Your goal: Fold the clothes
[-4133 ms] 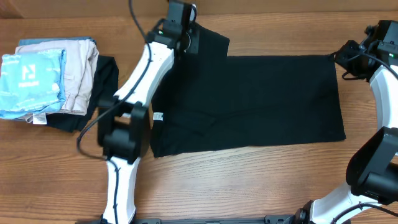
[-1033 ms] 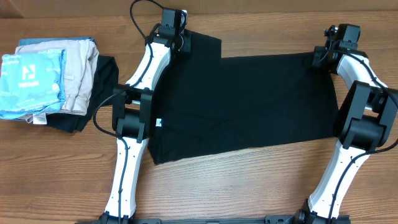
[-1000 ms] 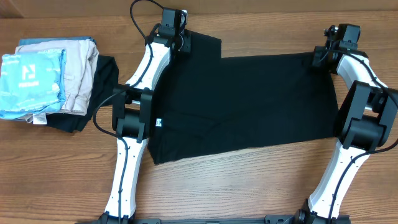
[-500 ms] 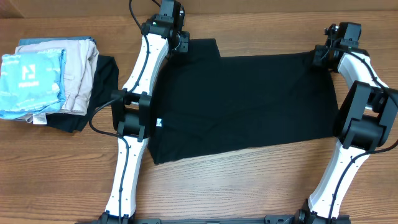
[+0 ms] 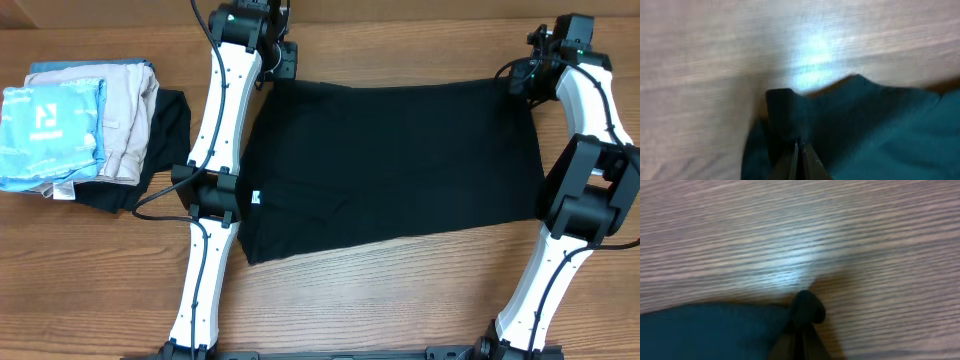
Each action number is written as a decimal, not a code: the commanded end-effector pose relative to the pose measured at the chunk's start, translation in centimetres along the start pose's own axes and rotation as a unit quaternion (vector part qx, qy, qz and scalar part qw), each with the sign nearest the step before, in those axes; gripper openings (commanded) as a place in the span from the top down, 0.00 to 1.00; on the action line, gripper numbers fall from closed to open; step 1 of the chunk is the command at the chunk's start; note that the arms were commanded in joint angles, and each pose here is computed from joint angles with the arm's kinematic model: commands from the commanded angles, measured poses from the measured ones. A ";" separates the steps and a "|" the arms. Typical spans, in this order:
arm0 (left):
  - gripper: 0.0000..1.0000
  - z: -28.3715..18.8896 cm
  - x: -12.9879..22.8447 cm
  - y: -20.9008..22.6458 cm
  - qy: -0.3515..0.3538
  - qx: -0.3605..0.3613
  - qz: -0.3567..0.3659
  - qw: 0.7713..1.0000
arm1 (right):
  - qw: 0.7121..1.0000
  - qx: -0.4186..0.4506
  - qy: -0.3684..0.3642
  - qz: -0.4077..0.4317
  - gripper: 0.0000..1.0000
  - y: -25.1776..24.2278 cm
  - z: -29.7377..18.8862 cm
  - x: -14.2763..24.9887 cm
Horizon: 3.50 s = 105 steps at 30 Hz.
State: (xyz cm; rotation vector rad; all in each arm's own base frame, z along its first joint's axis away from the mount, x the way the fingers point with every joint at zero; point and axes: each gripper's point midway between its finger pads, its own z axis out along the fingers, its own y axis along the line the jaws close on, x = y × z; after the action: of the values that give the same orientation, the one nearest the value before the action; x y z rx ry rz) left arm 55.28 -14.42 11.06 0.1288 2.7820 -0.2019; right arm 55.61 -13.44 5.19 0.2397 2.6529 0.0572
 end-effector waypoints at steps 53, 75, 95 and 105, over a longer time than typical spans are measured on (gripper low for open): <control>0.96 -4.1 30.3 0.5 0.370 -0.091 -0.069 0.922 | 0.928 0.067 0.315 0.189 0.96 -3.9 -11.7 15.5; 0.29 -5.2 31.0 2.4 0.396 -0.106 -0.035 0.911 | 0.921 0.001 0.344 0.185 0.39 -1.1 -13.3 15.9; 0.96 -1.5 26.3 -3.9 0.291 0.030 -0.037 0.955 | 0.905 -0.087 0.413 0.054 0.96 12.7 -8.1 22.1; 0.92 -1.1 25.8 -2.7 0.276 -0.002 -0.026 0.961 | 0.864 -0.071 0.497 0.038 0.96 13.6 -8.3 29.0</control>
State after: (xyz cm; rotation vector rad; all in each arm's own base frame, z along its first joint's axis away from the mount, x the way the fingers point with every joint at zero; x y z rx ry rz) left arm 30.26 -16.12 3.64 0.1151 3.3565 -0.2749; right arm 29.76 5.20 0.33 0.3351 3.6167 0.5431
